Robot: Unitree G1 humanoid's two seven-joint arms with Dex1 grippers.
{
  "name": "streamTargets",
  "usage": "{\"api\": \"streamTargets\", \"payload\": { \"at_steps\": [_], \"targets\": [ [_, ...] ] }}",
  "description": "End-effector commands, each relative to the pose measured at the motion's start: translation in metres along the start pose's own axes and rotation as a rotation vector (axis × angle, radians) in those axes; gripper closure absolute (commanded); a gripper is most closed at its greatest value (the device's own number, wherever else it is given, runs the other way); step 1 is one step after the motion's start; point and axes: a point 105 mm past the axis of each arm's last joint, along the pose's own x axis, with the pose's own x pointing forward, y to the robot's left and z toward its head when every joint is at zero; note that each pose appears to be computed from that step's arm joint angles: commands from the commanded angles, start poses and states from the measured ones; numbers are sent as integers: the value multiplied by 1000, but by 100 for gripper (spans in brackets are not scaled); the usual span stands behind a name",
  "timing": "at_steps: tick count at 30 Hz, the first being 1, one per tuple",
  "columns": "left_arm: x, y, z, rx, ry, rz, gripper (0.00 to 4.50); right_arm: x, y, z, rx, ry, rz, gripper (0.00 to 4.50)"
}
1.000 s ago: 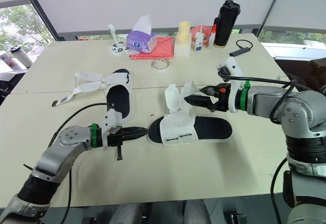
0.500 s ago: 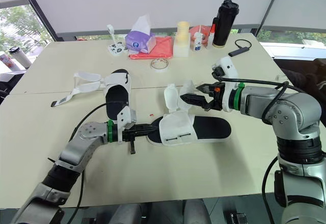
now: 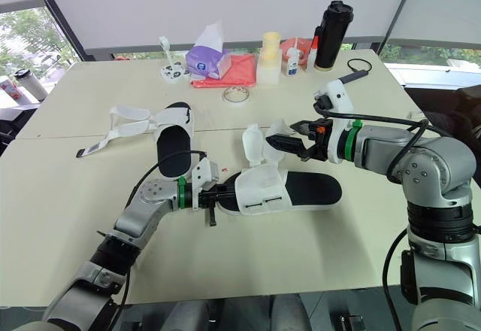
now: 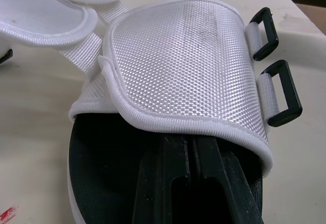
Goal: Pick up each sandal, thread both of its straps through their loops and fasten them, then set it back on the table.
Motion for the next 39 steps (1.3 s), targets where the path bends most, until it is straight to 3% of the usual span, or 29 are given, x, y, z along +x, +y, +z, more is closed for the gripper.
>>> {"api": "streamTargets", "payload": {
  "at_steps": [1,16,27,34,39],
  "targets": [
    [1,-1,-6,17,35,-9,443,-6,7,18,-49,-60,8,0],
    [2,-8,-32,-21,124,-12,443,10,3,19,-24,-49,13,0],
    [4,-11,-34,-21,129,-17,443,33,-42,8,269,48,-91,0],
    [5,-12,-34,-18,125,-13,443,43,-49,-4,399,77,-42,0],
    [5,-12,-33,-18,116,-8,443,53,-44,6,590,16,99,0]
  ]
}}
